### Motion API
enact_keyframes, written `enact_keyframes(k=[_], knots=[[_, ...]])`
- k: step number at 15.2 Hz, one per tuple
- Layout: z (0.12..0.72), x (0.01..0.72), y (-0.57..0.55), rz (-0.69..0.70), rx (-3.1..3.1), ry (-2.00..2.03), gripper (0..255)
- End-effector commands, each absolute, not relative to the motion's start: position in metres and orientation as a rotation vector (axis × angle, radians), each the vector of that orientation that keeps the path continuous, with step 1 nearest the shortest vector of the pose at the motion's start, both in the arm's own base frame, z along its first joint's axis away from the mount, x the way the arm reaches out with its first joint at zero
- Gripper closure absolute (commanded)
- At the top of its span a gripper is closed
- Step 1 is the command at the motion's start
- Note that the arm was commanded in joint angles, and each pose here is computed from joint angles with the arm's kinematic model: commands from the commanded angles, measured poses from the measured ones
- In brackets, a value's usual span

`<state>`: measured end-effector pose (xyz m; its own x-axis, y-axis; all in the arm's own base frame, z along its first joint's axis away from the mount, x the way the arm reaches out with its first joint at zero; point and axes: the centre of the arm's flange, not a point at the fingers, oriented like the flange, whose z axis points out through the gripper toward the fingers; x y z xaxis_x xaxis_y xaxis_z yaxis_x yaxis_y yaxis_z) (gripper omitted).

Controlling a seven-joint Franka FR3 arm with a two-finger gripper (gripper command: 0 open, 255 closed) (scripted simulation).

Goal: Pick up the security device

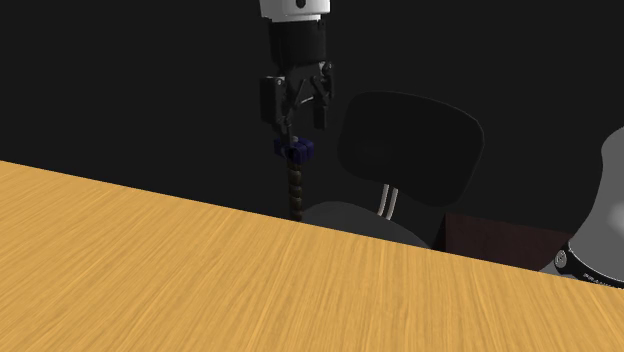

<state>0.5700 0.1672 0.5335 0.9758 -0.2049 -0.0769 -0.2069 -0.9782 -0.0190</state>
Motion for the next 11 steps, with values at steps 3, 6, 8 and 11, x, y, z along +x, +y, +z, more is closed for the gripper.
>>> enact_keyframes(k=[3,6,8,11], knots=[[0.513,0.570,0.167,0.116,-3.096,0.323,0],[0.511,0.571,0.167,0.116,-3.096,0.323,255],[0.511,0.571,0.167,0.116,-3.096,0.323,255],[0.511,0.571,0.167,0.116,-3.096,0.323,255]])
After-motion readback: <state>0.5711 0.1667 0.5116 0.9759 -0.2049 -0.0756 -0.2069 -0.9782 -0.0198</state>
